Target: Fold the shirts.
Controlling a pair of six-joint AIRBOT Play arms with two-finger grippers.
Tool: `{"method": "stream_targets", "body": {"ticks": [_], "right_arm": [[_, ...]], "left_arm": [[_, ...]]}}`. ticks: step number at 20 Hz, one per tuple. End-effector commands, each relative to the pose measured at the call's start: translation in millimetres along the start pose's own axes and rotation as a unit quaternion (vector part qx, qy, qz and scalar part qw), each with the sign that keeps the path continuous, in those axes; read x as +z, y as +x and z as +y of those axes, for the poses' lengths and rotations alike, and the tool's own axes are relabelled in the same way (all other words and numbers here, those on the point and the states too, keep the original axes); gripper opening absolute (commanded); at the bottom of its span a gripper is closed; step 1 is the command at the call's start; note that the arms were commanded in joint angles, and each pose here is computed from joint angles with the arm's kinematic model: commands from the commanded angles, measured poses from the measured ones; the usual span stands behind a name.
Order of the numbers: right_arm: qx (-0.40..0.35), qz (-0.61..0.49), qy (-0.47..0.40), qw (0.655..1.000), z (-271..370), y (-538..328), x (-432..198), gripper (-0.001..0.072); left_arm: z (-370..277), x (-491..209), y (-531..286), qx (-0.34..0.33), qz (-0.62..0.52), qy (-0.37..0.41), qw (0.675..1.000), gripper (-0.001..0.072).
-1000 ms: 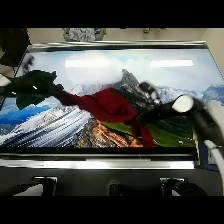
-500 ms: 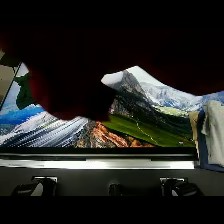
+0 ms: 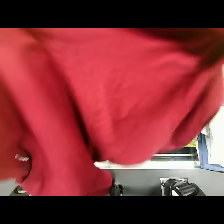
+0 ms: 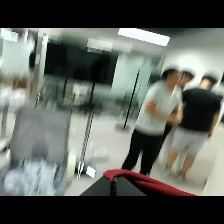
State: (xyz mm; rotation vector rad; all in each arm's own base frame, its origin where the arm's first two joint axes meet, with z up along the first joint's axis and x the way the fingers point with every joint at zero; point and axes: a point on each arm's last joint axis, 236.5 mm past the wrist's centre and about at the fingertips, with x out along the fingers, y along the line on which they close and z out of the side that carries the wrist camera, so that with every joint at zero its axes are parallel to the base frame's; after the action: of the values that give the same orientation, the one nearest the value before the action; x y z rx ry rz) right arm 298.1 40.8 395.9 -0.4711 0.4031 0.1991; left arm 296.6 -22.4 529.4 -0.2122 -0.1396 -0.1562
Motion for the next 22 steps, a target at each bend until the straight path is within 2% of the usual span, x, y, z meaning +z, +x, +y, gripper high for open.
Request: {"method": "stream_targets", "body": {"ticks": [1,5,9,12,15,16,17,18,19,20,22], "right_arm": [[0.097,0.179,-0.008,0.979,56,123,-73,0.0053],[0.173,0.255,0.019,0.951,131,282,-148,0.0055],[0.176,0.284,0.102,0.937,171,359,-195,0.0055],[0.194,0.283,0.164,0.925,195,376,-200,0.0055],[0.206,0.296,0.175,0.916,206,381,-210,0.0055],[0.211,0.3,0.176,0.913,208,378,-210,0.0075],[0.213,0.302,0.179,0.912,203,372,-206,0.0244],[0.217,0.3,0.165,0.914,191,364,-200,0.0446],[0.223,0.298,0.141,0.918,172,351,-193,0.0506],[0.223,0.299,0.126,0.919,146,334,-189,0.0522],[0.214,0.321,0.121,0.914,92,293,-200,0.0535]], "left_arm": [[59,-127,84,0.038,0.171,0.0,0.984,0.0026],[114,-314,158,0.054,0.355,-0.039,0.933,0.0026],[146,-456,173,0.066,0.478,-0.077,0.873,0.0027],[141,-529,147,0.053,0.57,-0.121,0.811,0.0028],[125,-574,108,0.032,0.657,-0.148,0.738,0.0028],[118,-579,97,0.023,0.678,-0.156,0.718,0.003],[113,-579,85,0.016,0.696,-0.161,0.699,0.0104],[113,-573,74,0.013,0.71,-0.166,0.684,0.0344],[115,-564,63,0.011,0.722,-0.17,0.671,0.0568],[119,-551,53,0.011,0.729,-0.175,0.661,0.061],[129,-524,33,0.015,0.735,-0.185,0.653,0.0587]]}}
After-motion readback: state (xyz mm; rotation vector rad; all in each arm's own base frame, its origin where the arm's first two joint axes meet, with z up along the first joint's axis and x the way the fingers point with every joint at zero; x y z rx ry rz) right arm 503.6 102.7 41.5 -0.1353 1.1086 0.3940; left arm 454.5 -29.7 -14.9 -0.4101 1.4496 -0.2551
